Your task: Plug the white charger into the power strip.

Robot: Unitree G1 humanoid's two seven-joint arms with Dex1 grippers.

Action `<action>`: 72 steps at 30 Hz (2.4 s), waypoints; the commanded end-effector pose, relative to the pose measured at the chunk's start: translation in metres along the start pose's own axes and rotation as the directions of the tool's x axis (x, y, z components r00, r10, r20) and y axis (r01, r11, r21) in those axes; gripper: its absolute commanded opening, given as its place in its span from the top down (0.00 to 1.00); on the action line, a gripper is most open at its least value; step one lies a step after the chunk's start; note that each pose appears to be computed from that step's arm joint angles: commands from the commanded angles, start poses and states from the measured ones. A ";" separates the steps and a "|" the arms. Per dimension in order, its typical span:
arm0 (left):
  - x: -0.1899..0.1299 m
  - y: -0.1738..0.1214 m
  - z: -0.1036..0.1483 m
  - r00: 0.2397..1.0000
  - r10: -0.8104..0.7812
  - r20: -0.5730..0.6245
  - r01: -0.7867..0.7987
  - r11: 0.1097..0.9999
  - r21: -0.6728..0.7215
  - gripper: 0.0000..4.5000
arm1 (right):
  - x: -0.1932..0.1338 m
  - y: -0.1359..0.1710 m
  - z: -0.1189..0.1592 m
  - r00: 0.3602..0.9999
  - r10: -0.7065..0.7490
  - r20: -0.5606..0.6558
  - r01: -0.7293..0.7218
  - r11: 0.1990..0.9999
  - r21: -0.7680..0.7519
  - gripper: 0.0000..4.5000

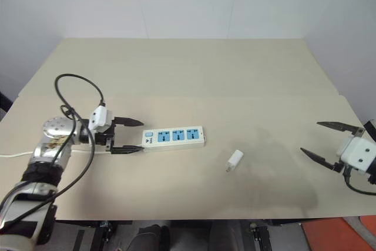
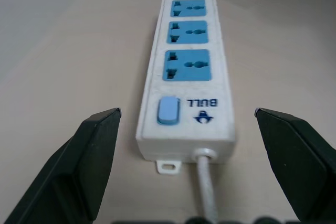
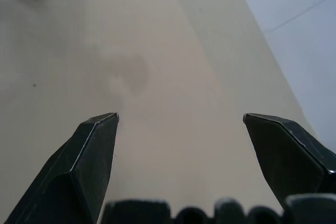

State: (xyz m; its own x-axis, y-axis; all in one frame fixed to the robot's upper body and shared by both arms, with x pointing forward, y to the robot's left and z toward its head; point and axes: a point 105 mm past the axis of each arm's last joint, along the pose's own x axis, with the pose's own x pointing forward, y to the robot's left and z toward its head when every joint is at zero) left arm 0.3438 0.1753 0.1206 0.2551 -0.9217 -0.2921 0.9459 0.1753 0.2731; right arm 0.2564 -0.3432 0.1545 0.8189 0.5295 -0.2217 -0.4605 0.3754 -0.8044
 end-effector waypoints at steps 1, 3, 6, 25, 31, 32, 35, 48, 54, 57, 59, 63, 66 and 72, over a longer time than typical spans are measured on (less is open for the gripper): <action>0.002 0.011 0.009 0.997 -0.009 0.070 0.008 1.000 0.013 0.00 | -0.008 -0.001 0.004 0.999 -0.040 0.006 0.040 0.999 0.001 0.00; 0.006 0.010 0.008 0.996 -0.055 0.068 0.055 0.998 0.000 0.00 | -0.015 -0.002 0.002 0.999 -0.046 -0.017 0.046 0.999 -0.005 0.00; 0.011 0.011 0.008 0.994 -0.075 0.076 0.076 0.997 -0.016 0.00 | -0.024 -0.002 0.000 0.997 -0.055 -0.047 0.054 0.998 -0.013 0.00; 0.023 -0.009 -0.013 0.984 -0.035 0.176 0.043 0.998 -0.040 0.00 | -0.040 -0.002 0.000 0.993 -0.067 -0.094 0.064 0.997 -0.038 0.00; 0.027 -0.015 -0.019 0.978 -0.009 0.209 0.021 0.998 -0.053 0.00 | -0.044 -0.010 0.002 0.993 -0.053 -0.108 0.045 0.997 -0.069 0.00; 0.028 -0.015 -0.021 0.978 -0.009 0.208 0.021 0.998 -0.056 0.00 | -0.044 -0.011 0.003 0.993 -0.050 -0.110 0.042 0.997 -0.072 0.00; 0.029 -0.017 -0.023 0.977 0.002 0.214 0.012 0.998 -0.063 0.00 | -0.045 -0.014 0.004 0.993 -0.043 -0.111 0.033 0.996 -0.085 0.00; 0.024 -0.020 -0.033 0.985 0.016 0.174 0.001 0.996 -0.093 0.00 | -0.044 -0.019 0.007 0.993 -0.024 -0.114 0.013 0.995 -0.104 0.00; 0.020 -0.018 -0.033 0.986 0.020 0.165 -0.005 0.996 -0.092 0.00 | -0.037 -0.017 0.007 0.995 -0.018 -0.098 0.008 0.995 -0.099 0.00; 0.016 -0.018 -0.036 0.989 0.027 0.147 -0.013 0.995 -0.099 0.05 | -0.036 -0.017 0.007 0.995 -0.019 -0.095 0.010 0.995 -0.095 0.00; 0.015 -0.019 -0.039 0.991 0.030 0.134 -0.017 0.995 -0.100 0.14 | -0.035 -0.016 0.007 0.996 -0.018 -0.091 0.009 0.996 -0.093 0.00; 0.018 -0.021 -0.040 0.990 0.029 0.140 -0.015 0.995 -0.103 0.27 | -0.031 -0.015 0.007 0.996 -0.024 -0.082 0.016 0.996 -0.088 0.00; 0.021 -0.015 -0.038 0.986 0.072 0.148 -0.054 0.991 -0.119 0.27 | -0.031 -0.015 0.007 0.997 -0.021 -0.080 0.014 0.996 -0.089 0.00; 0.020 -0.017 -0.037 0.990 0.032 0.135 -0.018 0.994 -0.104 0.27 | -0.028 -0.015 0.008 0.997 -0.024 -0.071 0.018 0.996 -0.086 0.00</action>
State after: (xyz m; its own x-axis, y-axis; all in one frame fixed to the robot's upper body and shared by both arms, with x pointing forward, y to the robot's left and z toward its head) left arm 0.3437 0.1655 0.0821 0.2713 -0.9540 -0.1277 0.9497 0.2437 0.1967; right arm 0.2369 -0.3615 0.1694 0.8400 0.4516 -0.3007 -0.4544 0.2825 -0.8448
